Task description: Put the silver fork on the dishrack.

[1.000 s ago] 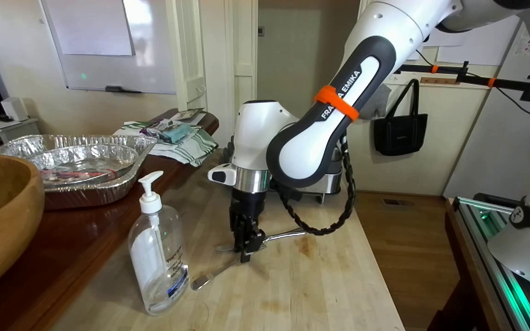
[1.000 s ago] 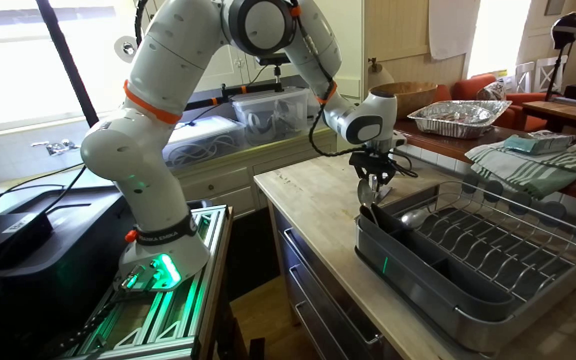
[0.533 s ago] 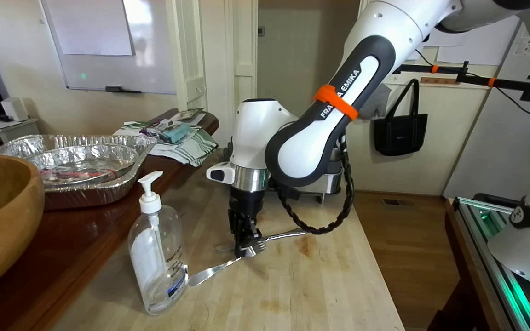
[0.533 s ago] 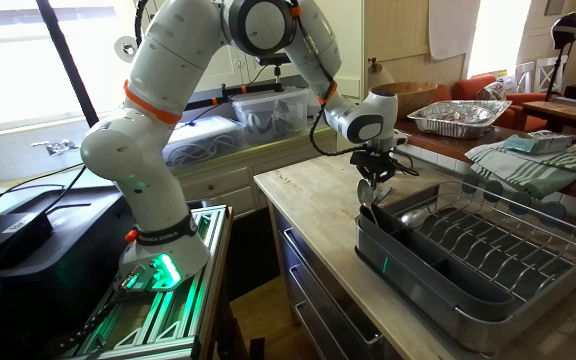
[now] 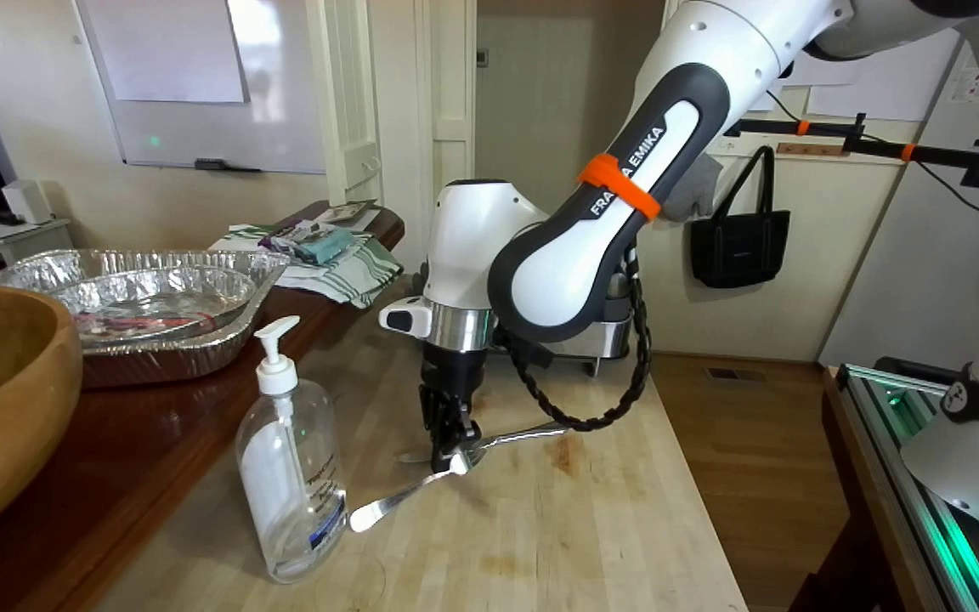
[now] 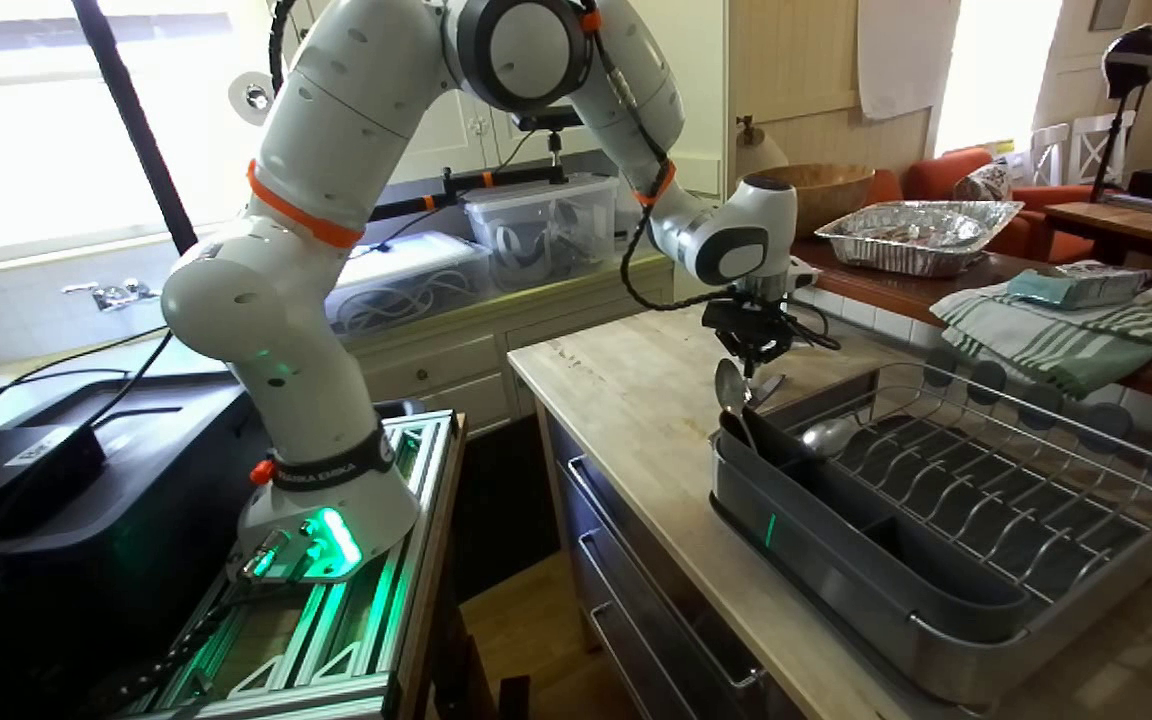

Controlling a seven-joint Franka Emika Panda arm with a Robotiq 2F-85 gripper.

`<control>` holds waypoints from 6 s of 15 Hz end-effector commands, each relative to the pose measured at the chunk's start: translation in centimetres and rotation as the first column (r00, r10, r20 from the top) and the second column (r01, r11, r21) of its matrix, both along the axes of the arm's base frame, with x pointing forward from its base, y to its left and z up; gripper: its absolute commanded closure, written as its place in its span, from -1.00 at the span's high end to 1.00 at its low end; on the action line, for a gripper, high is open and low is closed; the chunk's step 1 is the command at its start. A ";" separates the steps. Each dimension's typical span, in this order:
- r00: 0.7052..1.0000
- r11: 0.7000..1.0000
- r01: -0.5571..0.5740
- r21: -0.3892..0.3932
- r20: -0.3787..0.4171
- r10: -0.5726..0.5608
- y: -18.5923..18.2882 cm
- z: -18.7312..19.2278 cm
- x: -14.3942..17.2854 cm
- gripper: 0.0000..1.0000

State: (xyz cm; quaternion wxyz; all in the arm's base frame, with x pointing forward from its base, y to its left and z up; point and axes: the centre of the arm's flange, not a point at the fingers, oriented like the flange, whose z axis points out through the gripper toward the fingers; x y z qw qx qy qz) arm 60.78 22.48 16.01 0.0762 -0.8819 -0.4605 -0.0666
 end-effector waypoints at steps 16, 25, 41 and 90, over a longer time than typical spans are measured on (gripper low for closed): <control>0.999 0.999 -0.026 -0.048 -0.036 0.024 0.2 -2.2 0.9 -0.98; 0.998 0.996 -0.020 -0.081 -0.061 0.015 -0.5 -0.8 0.4 -0.96; 0.996 0.974 -0.032 -0.222 -0.087 0.013 -2.7 8.2 -3.2 -0.96; 0.877 0.716 0.343 -0.608 -0.065 -0.475 -27.7 29.9 -16.0 -0.96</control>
